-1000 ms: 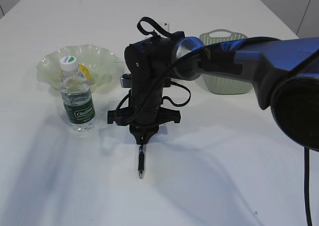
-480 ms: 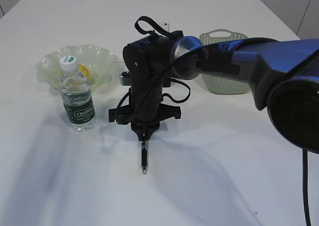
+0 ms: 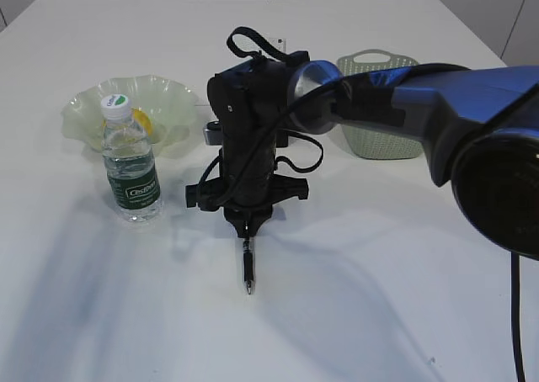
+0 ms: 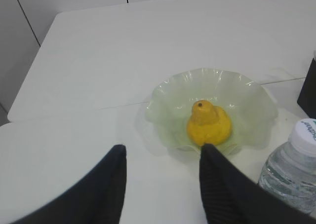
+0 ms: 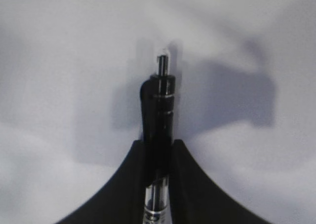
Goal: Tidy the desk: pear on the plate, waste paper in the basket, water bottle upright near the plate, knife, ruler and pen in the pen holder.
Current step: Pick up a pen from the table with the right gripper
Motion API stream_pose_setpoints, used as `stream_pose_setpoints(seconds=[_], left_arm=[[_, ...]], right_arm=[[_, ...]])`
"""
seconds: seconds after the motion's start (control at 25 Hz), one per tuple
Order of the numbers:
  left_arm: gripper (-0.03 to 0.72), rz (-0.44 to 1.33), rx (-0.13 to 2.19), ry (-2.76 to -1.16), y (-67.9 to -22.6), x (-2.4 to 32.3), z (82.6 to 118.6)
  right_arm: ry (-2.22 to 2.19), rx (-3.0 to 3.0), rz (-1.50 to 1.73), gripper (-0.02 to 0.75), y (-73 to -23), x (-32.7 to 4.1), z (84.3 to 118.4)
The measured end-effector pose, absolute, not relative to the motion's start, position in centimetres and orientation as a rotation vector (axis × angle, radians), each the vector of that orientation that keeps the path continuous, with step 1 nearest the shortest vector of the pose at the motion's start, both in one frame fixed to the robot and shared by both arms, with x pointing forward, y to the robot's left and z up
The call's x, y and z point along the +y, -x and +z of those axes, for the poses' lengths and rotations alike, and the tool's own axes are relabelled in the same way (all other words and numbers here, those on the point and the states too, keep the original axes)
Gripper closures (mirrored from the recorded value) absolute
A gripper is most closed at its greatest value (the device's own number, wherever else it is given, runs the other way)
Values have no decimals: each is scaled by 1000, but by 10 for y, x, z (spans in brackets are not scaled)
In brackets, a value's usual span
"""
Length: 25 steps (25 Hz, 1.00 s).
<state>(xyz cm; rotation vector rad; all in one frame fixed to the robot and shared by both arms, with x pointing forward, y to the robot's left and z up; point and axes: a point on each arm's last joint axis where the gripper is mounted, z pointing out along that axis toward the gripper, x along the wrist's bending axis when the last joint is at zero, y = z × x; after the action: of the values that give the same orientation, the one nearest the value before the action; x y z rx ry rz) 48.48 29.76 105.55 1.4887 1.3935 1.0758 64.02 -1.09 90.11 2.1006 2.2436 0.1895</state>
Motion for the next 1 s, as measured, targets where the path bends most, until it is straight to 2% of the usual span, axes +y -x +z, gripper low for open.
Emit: stream_pose_setpoints(seconds=[1.0], left_arm=[[347,1076,1393,-1489,-485,298,1055]], right_arm=[[-1904,2248,183,666,-653,-15,929]])
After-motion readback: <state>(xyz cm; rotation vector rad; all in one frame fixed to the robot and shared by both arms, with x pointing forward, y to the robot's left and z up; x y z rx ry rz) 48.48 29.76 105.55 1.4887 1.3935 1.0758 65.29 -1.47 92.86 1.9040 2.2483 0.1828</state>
